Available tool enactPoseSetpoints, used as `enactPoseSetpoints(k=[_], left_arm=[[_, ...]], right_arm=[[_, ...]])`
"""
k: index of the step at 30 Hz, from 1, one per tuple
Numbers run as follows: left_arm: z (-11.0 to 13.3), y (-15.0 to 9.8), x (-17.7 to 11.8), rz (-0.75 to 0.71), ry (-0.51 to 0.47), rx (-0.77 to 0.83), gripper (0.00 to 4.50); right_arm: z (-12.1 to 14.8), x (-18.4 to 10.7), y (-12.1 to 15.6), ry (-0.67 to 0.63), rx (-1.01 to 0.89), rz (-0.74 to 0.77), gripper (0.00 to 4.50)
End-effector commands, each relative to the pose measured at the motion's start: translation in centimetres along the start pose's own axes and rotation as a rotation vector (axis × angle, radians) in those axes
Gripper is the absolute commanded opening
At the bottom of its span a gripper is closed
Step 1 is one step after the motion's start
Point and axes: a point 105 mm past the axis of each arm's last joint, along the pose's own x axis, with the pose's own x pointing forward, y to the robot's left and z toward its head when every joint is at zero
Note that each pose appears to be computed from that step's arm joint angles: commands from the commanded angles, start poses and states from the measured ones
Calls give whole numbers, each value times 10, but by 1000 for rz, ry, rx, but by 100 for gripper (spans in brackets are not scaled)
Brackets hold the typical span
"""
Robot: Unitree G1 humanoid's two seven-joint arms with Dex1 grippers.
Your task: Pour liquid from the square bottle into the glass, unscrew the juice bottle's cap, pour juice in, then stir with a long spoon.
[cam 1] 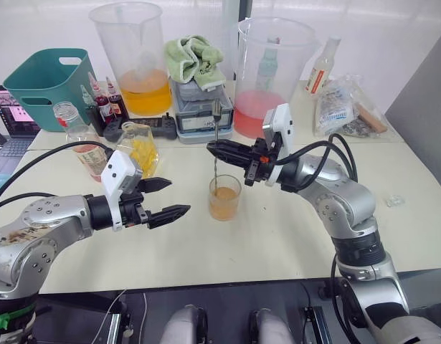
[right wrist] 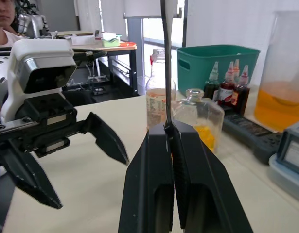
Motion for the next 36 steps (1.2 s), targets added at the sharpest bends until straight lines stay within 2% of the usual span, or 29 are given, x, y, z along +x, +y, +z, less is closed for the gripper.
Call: enactPoseSetpoints(k=[1, 9, 13, 16, 20, 26, 30, 36], left_arm=[[4, -1, -1, -4, -17, 30, 446], [0, 0, 4, -31, -9, 26, 446], [-1, -1, 4, -36, -9, 28, 446], [-1, -3, 4, -39, -8, 27, 446], [-1, -4, 4, -38, -8, 29, 446], [0, -6, 4, -46, -19, 31, 446], [-1, -5, 4, -50, -25, 35, 446], [-2, -3, 6, -53, -28, 40, 446]], right_arm=[[10, -10, 5, 42, -78, 12, 0], [20, -30, -6, 111, -132, -21, 0], [24, -30, -19, 92, -156, -87, 0], [23, -18, -26, 20, -156, -122, 0], [20, -9, -23, -23, -135, -112, 0], [20, -1, -5, -63, -16, -8, 0], [18, -11, 7, 1, 13, 38, 0], [17, -28, 1, 91, -25, 9, 0]])
